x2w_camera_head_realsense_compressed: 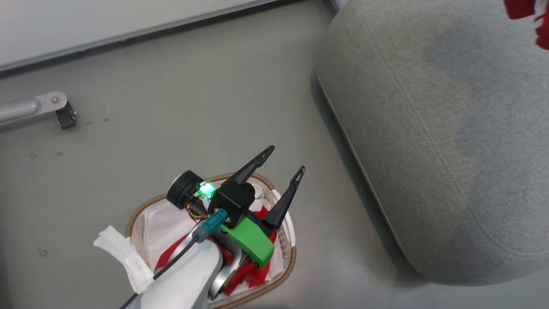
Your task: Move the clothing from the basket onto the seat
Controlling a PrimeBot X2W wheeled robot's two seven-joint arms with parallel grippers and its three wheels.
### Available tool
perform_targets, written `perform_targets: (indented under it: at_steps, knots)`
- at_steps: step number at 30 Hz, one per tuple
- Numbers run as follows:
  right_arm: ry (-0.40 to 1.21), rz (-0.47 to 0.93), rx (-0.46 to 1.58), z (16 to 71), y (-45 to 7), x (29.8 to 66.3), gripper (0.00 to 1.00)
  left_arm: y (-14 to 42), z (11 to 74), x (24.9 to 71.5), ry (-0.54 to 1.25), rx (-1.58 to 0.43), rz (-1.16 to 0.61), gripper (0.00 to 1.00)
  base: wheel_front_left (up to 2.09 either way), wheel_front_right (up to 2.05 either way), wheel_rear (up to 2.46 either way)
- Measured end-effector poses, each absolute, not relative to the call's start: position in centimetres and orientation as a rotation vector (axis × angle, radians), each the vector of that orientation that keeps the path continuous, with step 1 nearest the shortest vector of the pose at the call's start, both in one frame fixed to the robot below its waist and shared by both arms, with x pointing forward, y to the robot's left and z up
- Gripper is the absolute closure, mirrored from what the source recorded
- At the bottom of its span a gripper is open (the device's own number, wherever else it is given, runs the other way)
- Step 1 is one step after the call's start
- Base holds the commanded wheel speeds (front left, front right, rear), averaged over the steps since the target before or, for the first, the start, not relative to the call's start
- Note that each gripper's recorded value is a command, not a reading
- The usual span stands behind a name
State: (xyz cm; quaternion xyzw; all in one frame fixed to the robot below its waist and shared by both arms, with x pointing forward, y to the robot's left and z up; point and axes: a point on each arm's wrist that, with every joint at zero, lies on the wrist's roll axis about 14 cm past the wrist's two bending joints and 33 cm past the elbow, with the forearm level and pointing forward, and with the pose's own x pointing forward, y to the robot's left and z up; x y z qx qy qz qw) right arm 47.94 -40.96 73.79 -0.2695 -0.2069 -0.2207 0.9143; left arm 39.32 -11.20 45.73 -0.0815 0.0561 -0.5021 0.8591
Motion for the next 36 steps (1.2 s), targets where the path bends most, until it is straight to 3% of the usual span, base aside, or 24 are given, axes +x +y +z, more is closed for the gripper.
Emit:
perform_targets:
  at_steps: [10, 15, 20, 23, 24, 25, 36]
  knots:
    - [-0.123, -0.456, -0.494, 61.2, -43.4, 54.2, 1.00, -9.2, 42.5, 42.0, 0.168, -0.183, -0.991, 0.00, 0.00, 0.00, 0.00]
    - [0.094, -0.389, -0.484, 51.8, -42.1, 55.3, 1.00, -7.8, 39.9, 42.4, 0.229, -0.187, -0.949, 0.00, 0.00, 0.00, 0.00]
    - [0.177, -0.360, -0.459, 47.6, -41.1, 55.7, 0.99, -6.7, 38.4, 42.8, 0.264, -0.186, -0.912, 0.00, 0.00, 0.00, 0.00]
    - [0.206, -0.340, -0.450, 46.0, -40.3, 55.5, 0.44, -6.6, 38.0, 42.9, 0.271, -0.189, -0.908, 0.00, 0.00, 0.00, 0.00]
    - [0.212, -0.338, -0.451, 45.8, -40.2, 55.2, 0.14, -6.7, 38.0, 42.9, 0.271, -0.189, -0.907, 0.00, 0.00, 0.00, 0.00]
    - [0.216, -0.338, -0.454, 45.7, -40.2, 54.9, 0.00, -6.7, 38.2, 43.0, 0.265, -0.194, -0.904, 0.00, 0.00, 0.00, 0.00]
    - [0.255, -0.298, -0.452, 44.2, -39.0, 50.6, 0.00, -6.5, 40.0, 43.8, 0.214, -0.208, -0.870, 0.00, 0.00, 0.00, 0.00]
